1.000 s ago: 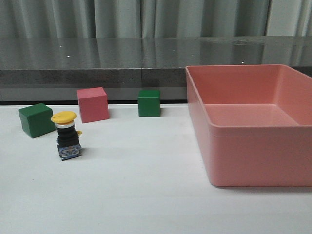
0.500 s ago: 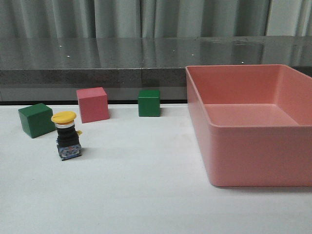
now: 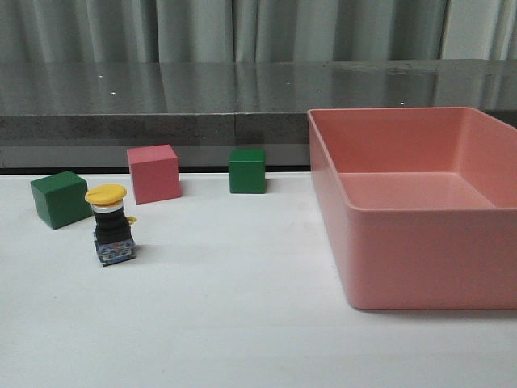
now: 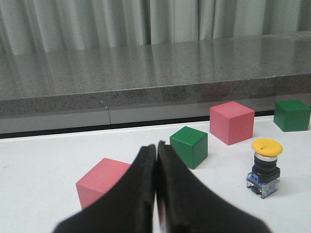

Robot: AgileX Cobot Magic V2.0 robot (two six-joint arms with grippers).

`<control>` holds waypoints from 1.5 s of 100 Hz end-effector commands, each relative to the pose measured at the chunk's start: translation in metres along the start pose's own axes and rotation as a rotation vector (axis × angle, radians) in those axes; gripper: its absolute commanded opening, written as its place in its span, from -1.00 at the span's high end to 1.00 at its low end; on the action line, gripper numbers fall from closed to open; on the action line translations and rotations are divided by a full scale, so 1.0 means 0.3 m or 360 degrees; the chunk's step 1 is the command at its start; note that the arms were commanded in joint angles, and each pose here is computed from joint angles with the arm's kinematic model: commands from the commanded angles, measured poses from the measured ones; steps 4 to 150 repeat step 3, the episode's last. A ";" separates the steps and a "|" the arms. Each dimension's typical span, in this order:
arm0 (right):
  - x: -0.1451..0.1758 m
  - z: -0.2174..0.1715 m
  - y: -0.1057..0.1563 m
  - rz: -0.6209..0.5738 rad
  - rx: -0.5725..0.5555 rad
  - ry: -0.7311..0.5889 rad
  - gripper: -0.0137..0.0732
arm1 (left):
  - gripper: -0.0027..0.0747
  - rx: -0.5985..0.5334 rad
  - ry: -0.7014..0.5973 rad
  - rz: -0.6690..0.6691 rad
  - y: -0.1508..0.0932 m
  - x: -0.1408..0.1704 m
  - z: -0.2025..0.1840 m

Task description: Place and stand button with both arms

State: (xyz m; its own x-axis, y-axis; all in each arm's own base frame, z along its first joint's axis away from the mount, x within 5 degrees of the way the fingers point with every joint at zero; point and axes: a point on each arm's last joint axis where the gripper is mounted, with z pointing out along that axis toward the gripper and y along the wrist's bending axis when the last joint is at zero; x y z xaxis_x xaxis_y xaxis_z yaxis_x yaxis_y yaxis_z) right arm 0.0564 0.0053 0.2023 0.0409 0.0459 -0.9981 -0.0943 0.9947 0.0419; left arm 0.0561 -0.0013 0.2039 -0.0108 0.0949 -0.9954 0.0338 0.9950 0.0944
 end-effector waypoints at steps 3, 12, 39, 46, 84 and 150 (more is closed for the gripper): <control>-0.046 -0.008 0.000 -0.0012 0.0007 -0.0187 0.83 | 0.98 0.0007 -0.0113 -0.0032 -0.005 0.019 -0.002; -0.046 -0.008 0.000 -0.0012 0.0007 -0.0187 0.83 | 0.98 0.0007 -0.0113 -0.0032 -0.005 0.019 -0.002; -0.046 -0.008 0.000 -0.0012 0.0007 -0.0187 0.83 | 0.98 0.0007 -0.0113 -0.0032 -0.005 0.019 -0.002; -0.046 -0.008 0.000 -0.0012 0.0007 -0.0187 0.83 | 0.98 0.0007 -0.0113 -0.0032 -0.005 0.019 -0.002; -0.046 -0.008 0.000 -0.0012 0.0007 -0.0187 0.83 | 0.98 0.0007 -0.0113 -0.0032 -0.005 0.019 -0.002; -0.046 -0.008 0.000 -0.0012 0.0007 -0.0187 0.83 | 0.98 0.0007 -0.0113 -0.0032 -0.005 0.019 -0.002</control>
